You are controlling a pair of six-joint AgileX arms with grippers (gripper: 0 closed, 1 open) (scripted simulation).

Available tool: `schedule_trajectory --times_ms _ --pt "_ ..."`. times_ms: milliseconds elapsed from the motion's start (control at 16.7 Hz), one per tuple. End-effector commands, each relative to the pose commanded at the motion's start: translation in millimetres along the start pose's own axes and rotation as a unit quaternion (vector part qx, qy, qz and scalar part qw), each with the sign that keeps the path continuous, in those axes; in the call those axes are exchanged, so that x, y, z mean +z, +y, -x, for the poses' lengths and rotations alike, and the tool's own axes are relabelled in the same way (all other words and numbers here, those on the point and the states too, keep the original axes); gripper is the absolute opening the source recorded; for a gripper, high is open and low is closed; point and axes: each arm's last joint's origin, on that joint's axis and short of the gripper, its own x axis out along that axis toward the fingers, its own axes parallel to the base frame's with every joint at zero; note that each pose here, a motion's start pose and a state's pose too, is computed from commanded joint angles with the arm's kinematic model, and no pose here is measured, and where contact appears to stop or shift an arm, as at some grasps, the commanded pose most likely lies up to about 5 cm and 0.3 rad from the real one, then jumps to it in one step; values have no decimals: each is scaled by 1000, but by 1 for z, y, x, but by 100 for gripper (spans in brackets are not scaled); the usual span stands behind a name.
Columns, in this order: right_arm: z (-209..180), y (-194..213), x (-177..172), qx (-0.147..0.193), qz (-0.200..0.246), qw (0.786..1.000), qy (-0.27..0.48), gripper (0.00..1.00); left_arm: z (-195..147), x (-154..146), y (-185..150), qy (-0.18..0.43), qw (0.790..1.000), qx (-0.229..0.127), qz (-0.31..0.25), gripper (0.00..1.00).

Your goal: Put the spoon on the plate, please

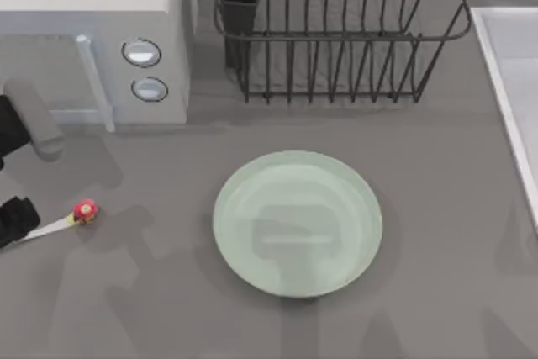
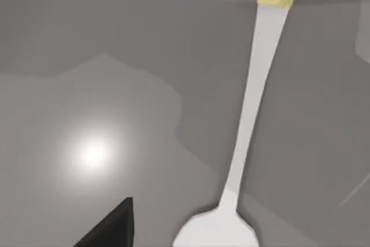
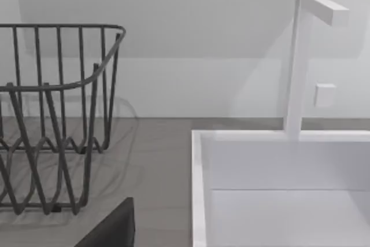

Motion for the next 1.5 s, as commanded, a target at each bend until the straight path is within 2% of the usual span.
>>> schedule_trajectory --times_ms 180,360,780,1320,1500 --pt "0 0 0 0 0 1000 0 100 -11 13 21 30 997 -47 -53 100" --pt "0 0 0 0 0 1000 0 100 -20 20 32 44 993 -72 -79 100" --pt "0 0 0 0 0 1000 0 100 -25 20 31 45 993 -73 -81 100" --pt "0 0 0 0 0 1000 0 100 -107 10 19 46 993 -75 -81 100" --pt "0 0 0 0 0 1000 0 100 -119 11 19 45 993 -74 -81 100"
